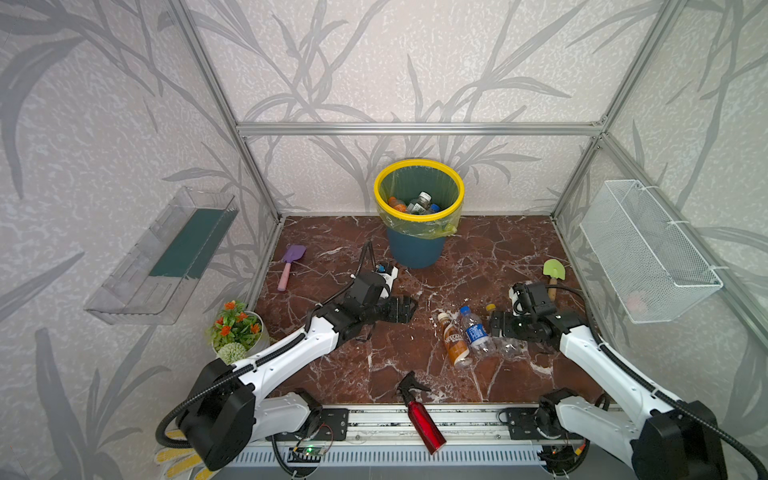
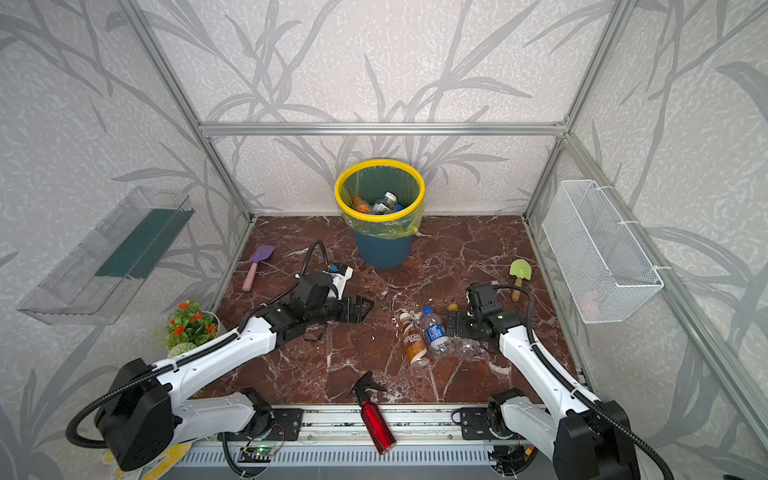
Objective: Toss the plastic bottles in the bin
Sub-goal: 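Reach the left gripper toward the brown Nescafe bottle while the right approaches the yellow-capped bottle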
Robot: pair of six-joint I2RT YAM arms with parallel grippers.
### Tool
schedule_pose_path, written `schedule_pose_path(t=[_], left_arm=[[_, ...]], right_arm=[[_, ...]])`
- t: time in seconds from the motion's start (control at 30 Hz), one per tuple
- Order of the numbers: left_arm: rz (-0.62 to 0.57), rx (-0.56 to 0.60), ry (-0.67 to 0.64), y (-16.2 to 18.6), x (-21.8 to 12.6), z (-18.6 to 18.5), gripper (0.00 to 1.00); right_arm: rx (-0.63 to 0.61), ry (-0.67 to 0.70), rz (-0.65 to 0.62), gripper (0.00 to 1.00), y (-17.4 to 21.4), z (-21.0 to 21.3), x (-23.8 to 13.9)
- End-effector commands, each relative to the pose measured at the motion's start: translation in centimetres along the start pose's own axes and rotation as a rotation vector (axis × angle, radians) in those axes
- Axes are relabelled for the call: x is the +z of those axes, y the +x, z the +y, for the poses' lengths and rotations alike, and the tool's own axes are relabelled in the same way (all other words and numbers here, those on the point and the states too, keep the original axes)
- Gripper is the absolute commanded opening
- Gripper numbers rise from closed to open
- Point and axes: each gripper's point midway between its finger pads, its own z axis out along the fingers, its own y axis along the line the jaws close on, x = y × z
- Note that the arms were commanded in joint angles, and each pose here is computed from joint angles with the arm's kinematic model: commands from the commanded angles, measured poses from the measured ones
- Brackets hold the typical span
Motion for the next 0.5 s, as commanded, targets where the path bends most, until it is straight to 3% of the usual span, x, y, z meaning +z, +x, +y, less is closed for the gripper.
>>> schedule_pose_path(t=[0.0, 0.23, 0.47], left_arm=[[0.018, -0.027, 0.027, 0.3, 0.8, -1.4, 0.92], [0.065, -0.028, 0.041, 1.6, 2.1, -2.8, 0.94], [0.095, -0.051, 0.017, 2.4, 2.7, -2.5, 0.95]], right_arm=[[0.034, -0.086, -0.027, 0.95, -0.4, 1.3, 0.2], [0.070, -0.185, 0.013, 0.93, 0.8, 2.8, 1.3], [0.031, -0.170, 0.029, 0.93, 1.7, 3.6, 1.8]])
